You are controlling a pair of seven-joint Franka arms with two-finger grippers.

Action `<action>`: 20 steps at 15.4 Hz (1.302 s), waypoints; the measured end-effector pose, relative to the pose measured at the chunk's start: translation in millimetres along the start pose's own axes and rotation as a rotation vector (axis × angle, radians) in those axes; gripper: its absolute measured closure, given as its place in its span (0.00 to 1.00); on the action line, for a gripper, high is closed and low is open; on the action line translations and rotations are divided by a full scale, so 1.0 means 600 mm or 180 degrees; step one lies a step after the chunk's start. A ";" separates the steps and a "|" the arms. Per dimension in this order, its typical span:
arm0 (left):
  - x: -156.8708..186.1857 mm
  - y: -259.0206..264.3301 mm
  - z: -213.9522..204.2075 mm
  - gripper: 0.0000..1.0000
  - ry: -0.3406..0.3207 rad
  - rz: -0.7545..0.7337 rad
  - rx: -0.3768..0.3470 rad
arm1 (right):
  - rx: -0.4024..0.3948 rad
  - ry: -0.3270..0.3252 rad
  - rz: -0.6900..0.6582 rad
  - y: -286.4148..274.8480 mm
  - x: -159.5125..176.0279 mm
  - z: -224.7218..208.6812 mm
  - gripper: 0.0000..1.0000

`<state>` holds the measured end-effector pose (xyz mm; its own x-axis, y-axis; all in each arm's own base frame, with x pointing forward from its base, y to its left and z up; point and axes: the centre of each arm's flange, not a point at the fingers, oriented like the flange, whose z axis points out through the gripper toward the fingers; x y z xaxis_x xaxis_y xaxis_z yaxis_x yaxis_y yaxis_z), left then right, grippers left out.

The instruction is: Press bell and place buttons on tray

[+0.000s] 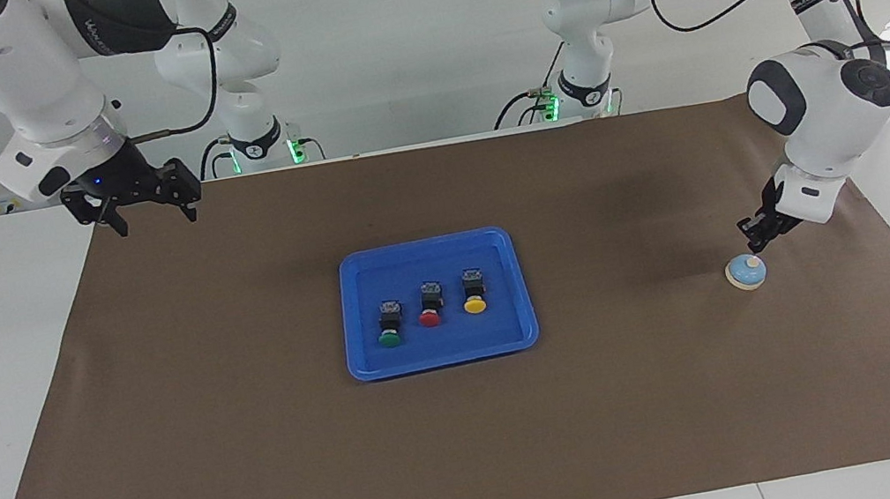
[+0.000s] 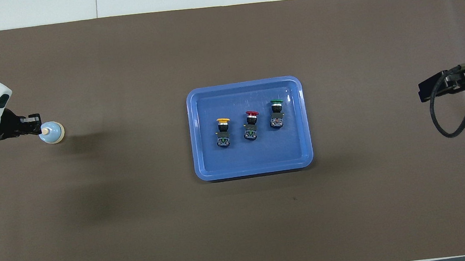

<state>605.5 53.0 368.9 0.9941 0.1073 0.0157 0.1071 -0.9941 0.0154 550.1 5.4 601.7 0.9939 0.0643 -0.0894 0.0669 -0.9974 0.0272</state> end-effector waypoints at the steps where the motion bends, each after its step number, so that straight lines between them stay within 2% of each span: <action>1: 0.003 0.000 0.011 0.99 0.0000 -0.0001 0.0001 | 0.0000 0.0000 0.0000 0.000 0.000 0.000 0.00; 6: 0.017 -0.012 0.053 0.99 0.0068 -0.0041 0.0002 | 0.0000 0.0000 0.0000 0.000 0.000 0.000 0.00; 11: 0.017 -0.013 0.050 0.96 0.0094 -0.0042 0.0000 | 0.0000 0.0000 0.0000 0.000 0.000 0.000 0.00; 15: 0.025 -0.003 0.001 0.58 -0.0018 -0.0008 -0.0010 | 0.0000 0.0000 0.0000 0.000 0.000 0.000 0.00; 18: 0.013 0.008 -0.104 0.26 -0.0358 0.0032 -0.0021 | 0.0000 0.0000 0.0000 0.000 0.000 0.000 0.00; 20: -0.002 0.018 -0.185 0.05 -0.0494 0.0072 -0.0026 | 0.0000 0.0000 0.0000 0.000 0.000 0.000 0.00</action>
<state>603.7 43.7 480.2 0.9870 0.0810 -0.1386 0.0852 -0.9961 0.0248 550.1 5.4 601.7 0.9939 0.0643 -0.0895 0.0669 -0.9974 0.0272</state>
